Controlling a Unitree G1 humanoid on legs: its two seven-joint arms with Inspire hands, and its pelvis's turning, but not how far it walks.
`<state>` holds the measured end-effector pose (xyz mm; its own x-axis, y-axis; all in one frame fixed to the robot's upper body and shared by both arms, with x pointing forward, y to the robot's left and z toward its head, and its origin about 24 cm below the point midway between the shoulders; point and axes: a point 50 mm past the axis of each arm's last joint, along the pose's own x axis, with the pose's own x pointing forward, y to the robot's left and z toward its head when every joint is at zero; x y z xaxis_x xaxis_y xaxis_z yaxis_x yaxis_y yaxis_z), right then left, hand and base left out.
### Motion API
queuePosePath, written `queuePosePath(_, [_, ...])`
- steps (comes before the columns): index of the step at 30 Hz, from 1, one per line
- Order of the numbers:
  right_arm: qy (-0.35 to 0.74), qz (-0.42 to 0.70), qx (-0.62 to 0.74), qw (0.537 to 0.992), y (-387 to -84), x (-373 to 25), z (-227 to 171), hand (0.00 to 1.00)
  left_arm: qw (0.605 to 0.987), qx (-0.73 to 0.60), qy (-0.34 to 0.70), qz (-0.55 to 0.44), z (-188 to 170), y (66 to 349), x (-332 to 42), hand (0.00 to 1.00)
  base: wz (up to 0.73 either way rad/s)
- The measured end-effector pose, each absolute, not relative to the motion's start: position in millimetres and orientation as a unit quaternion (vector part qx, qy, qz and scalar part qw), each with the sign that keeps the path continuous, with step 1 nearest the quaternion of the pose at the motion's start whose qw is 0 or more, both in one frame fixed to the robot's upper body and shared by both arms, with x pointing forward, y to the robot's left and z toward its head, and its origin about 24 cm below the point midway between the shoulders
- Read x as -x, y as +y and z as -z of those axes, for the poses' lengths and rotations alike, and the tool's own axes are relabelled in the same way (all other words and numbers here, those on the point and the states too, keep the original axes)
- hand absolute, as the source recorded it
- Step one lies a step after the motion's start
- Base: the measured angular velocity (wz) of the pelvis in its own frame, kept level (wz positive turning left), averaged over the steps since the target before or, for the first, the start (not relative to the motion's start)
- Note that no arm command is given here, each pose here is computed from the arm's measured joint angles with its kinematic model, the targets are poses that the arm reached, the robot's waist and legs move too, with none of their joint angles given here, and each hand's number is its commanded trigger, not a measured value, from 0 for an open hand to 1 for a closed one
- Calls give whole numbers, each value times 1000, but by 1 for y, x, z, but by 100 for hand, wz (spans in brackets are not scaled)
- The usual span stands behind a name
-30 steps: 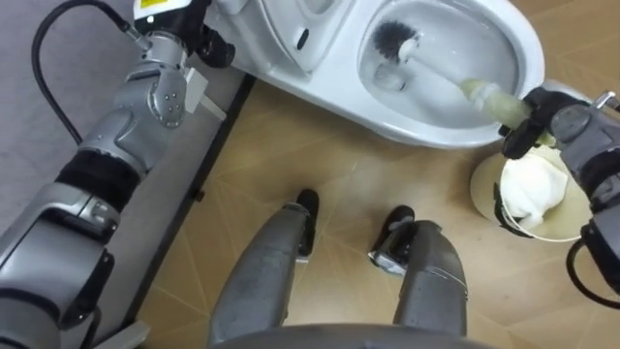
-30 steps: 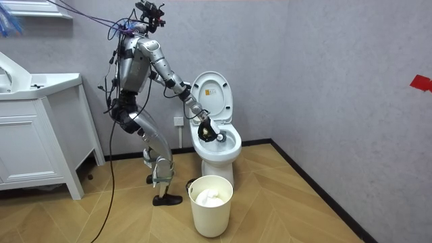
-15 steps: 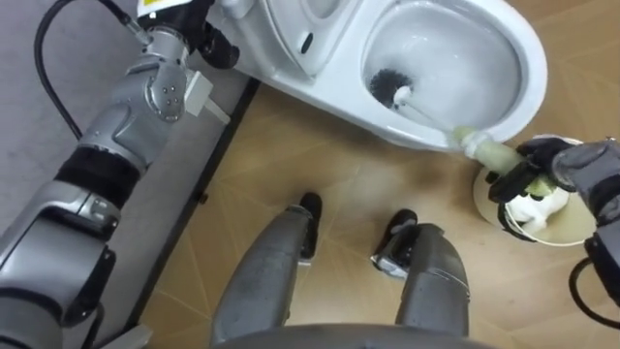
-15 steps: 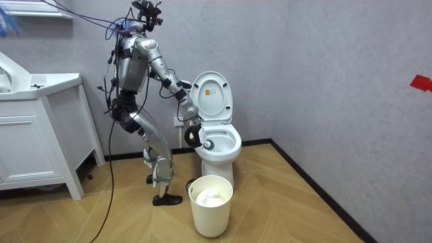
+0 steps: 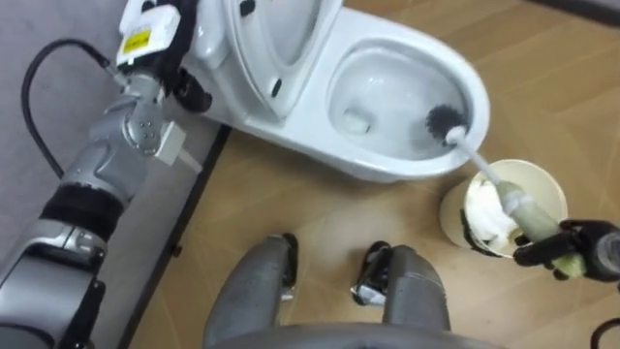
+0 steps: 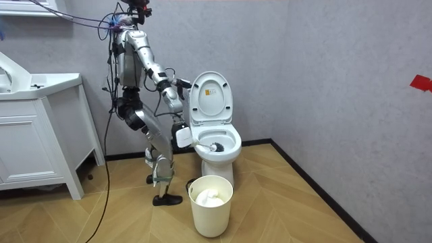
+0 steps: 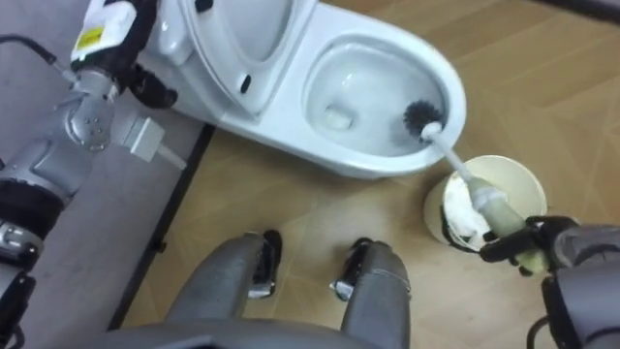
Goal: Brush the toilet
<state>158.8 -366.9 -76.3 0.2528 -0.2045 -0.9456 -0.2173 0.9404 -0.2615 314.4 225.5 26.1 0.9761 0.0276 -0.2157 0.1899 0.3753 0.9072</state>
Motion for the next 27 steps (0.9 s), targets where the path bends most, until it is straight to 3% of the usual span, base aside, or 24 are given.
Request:
queuePosePath(7, [633,-9,143,761,-354,-130,98,100,818,-555,130,72,-5,230,-296,0,-9])
queuePosePath(18, [669,2,87,738,-334,-52,129,100,840,-508,182,53,27,247,-219,0,-2])
queuePosePath(27, [686,16,62,725,-309,-7,145,100,862,-487,136,-26,7,256,-184,0,0])
